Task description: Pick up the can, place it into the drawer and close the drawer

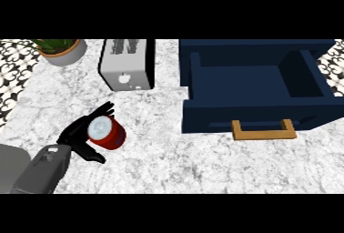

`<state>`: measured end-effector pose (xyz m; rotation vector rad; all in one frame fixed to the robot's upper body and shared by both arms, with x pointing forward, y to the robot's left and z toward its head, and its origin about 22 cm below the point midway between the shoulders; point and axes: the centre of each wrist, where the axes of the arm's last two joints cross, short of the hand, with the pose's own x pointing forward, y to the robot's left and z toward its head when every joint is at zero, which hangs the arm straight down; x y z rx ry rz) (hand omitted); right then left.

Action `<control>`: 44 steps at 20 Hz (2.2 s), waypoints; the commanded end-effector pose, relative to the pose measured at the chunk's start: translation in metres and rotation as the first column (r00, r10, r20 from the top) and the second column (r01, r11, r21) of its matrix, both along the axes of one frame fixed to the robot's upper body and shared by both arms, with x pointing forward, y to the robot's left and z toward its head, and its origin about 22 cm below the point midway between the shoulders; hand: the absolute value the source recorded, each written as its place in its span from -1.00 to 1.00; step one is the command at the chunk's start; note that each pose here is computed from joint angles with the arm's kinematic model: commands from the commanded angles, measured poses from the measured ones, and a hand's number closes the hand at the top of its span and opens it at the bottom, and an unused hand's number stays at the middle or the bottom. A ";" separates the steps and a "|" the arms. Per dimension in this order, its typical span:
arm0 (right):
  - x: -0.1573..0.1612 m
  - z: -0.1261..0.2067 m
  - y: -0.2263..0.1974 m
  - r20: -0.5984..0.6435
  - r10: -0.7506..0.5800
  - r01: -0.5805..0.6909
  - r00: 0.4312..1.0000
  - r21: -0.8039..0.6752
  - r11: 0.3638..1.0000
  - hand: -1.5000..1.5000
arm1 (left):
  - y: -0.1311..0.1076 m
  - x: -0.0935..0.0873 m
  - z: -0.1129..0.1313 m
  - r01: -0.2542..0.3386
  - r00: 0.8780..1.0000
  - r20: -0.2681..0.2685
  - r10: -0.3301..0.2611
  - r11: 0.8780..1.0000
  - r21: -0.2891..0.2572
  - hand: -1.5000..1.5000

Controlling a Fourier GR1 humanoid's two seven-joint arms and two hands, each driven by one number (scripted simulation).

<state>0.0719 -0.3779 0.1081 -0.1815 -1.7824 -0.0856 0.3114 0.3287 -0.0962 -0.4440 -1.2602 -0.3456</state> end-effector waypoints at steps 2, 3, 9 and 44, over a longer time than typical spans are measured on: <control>-0.004 -0.016 -0.013 0.007 0.000 0.000 1.000 0.021 1.000 -1.00 | 0.004 -0.001 -0.001 0.024 1.000 0.010 -0.023 0.993 -0.119 -1.00; -0.007 0.009 -0.003 -0.001 0.012 -0.012 1.000 0.000 1.000 -1.00 | -0.012 0.000 -0.008 0.017 1.000 -0.011 -0.018 0.993 -0.116 -1.00; -0.012 0.014 0.000 -0.017 0.022 -0.022 1.000 0.007 1.000 -1.00 | -0.016 0.015 0.004 0.090 0.994 -0.047 -0.101 0.978 -0.188 1.00; -0.016 0.014 0.023 -0.010 -0.033 0.033 0.999 0.039 0.999 -1.00 | -0.151 0.033 0.157 -0.440 0.818 0.247 0.519 0.842 -0.311 1.00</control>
